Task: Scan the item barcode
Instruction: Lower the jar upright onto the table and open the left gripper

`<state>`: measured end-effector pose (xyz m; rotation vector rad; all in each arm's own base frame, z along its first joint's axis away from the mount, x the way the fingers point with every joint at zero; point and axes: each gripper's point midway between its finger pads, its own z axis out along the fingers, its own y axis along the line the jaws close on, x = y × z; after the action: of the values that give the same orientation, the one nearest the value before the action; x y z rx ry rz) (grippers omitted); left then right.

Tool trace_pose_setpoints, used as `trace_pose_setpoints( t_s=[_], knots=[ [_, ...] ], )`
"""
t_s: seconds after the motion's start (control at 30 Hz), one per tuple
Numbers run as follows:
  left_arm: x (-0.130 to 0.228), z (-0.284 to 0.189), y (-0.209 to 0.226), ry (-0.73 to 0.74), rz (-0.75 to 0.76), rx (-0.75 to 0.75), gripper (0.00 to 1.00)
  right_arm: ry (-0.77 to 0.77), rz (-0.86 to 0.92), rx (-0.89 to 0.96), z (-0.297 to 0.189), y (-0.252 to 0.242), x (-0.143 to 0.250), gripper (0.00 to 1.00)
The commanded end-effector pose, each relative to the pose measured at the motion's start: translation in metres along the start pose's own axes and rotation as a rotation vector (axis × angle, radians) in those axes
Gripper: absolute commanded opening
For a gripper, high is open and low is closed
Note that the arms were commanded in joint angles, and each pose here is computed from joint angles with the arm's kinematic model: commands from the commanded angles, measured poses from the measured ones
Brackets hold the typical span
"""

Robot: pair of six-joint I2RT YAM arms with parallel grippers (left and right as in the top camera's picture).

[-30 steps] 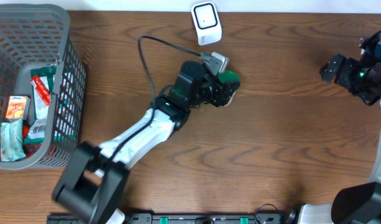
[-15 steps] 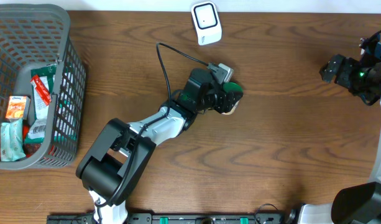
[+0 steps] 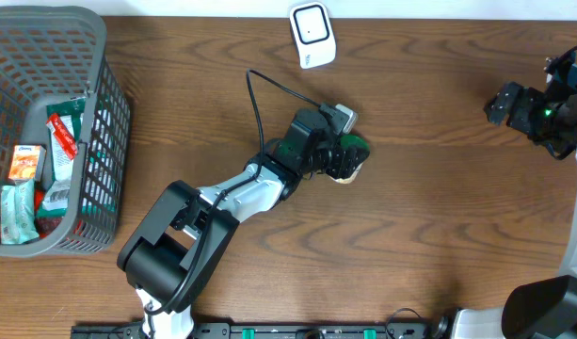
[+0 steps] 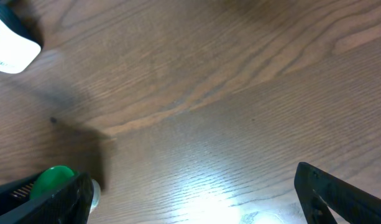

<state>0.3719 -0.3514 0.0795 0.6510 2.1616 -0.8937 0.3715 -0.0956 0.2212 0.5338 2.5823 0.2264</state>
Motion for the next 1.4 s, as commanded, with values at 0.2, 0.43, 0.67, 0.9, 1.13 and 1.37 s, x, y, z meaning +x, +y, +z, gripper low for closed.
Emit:
trace_pose_setpoints(
  t_s=[0.2, 0.43, 0.67, 0.9, 1.13, 1.37],
  knots=[
    [0.002, -0.002, -0.011, 0.023, 0.005, 0.061, 0.67, -0.011, -0.012, -0.001, -0.003, 0.0, -0.004, 0.99],
    [-0.009, -0.013, -0.018, 0.006, 0.012, 0.064, 0.71, -0.011, -0.012, -0.001, -0.003, 0.0, -0.004, 0.99],
    [-0.004, -0.019, -0.019, 0.039, -0.002, 0.056, 0.73, -0.011, -0.012, -0.001, -0.003, 0.0, -0.004, 0.99],
    [-0.004, -0.028, -0.023, 0.061, -0.013, 0.05, 0.8, -0.011, -0.012, -0.001, -0.003, 0.0, -0.004, 0.99],
    [-0.022, -0.056, -0.035, 0.041, -0.005, 0.037, 0.82, -0.011, -0.012, -0.001, -0.003, 0.0, -0.004, 0.99],
    [-0.041, -0.107, -0.026, 0.005, -0.012, -0.153, 0.82, -0.011, -0.012, -0.001, -0.003, 0.0, -0.004, 0.99]
  ],
)
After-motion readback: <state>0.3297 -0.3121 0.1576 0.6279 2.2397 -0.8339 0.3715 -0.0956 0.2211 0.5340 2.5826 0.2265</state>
